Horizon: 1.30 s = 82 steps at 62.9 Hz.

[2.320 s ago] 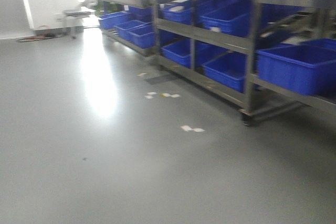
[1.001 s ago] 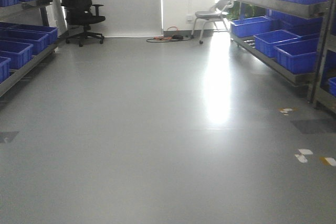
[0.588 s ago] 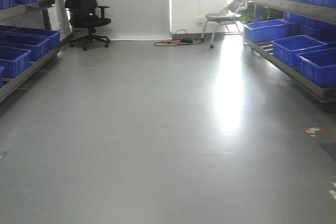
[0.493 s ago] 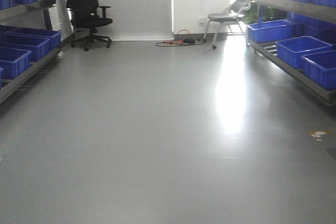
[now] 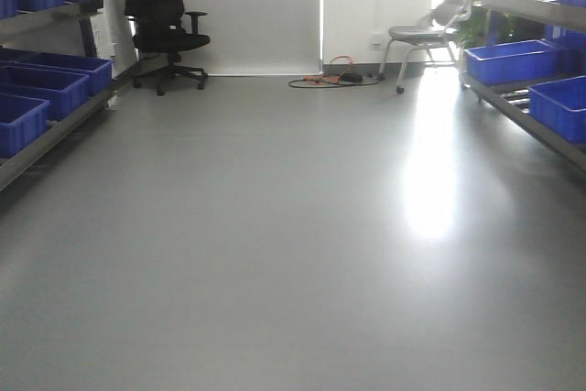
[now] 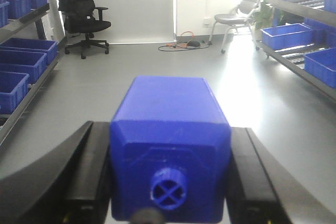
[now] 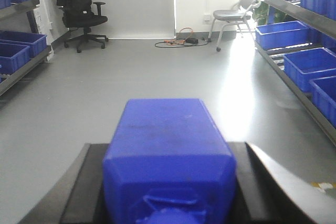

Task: Pick and sort blue part to right shelf
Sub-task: 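Turn and drive the base up to the shelf of blue bins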

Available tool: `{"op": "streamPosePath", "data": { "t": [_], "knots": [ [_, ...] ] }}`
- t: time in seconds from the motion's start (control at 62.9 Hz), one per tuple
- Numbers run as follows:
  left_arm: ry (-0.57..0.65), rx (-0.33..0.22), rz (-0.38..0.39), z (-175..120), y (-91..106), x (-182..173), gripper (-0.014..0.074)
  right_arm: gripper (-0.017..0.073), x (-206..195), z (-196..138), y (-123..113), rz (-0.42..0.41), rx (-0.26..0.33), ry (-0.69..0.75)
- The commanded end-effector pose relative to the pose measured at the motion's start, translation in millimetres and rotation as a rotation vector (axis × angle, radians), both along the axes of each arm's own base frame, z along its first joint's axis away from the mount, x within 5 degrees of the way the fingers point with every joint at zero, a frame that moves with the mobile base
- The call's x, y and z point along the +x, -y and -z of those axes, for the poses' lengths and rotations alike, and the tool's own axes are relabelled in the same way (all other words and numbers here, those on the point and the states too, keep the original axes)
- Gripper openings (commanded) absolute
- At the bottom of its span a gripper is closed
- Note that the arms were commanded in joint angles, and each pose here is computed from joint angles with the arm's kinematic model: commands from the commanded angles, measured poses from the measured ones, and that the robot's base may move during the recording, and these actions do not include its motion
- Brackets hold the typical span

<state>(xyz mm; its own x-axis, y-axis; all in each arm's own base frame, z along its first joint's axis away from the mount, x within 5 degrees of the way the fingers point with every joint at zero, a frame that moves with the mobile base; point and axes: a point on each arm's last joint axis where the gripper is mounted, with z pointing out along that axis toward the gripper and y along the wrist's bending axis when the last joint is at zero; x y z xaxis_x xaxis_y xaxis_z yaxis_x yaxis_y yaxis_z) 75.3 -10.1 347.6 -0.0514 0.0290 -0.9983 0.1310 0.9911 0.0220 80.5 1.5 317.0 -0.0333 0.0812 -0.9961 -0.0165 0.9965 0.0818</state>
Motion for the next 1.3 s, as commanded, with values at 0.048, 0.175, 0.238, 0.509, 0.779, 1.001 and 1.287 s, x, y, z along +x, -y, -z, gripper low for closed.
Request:
{"op": "streamPosePath", "data": {
  "t": [0.048, 0.175, 0.238, 0.509, 0.779, 1.001, 1.287],
  "knots": [
    [0.116, -0.026, -0.004, -18.7, -0.5, -1.2, 0.0354, 0.0426, -0.9, -17.5, 0.3, 0.003, -0.001, 0.113],
    [0.116, -0.026, -0.004, -18.7, -0.5, -1.2, 0.0354, 0.0426, -0.9, -17.5, 0.3, 0.003, -0.001, 0.113],
    [0.116, -0.026, -0.004, -18.7, -0.5, -1.2, 0.0354, 0.0426, -0.9, -17.5, 0.3, 0.003, -0.001, 0.113],
    [0.116, -0.026, -0.004, -18.7, -0.5, -1.2, 0.0354, 0.0426, -0.9, -17.5, 0.3, 0.003, -0.001, 0.113],
    [0.116, -0.026, -0.004, -18.7, -0.5, -1.2, 0.0354, 0.0426, -0.9, -17.5, 0.3, 0.003, -0.001, 0.113],
    [0.114, -0.026, -0.004, -17.9, -0.4, -1.0, 0.0354, 0.0426, -0.9, -17.5, 0.3, 0.003, -0.001, 0.113],
    [0.112, -0.025, -0.003, -17.6, -0.4, -0.9, 0.0354, 0.0426, -0.9, -17.5, 0.3, 0.003, -0.001, 0.113]
  ]
}}
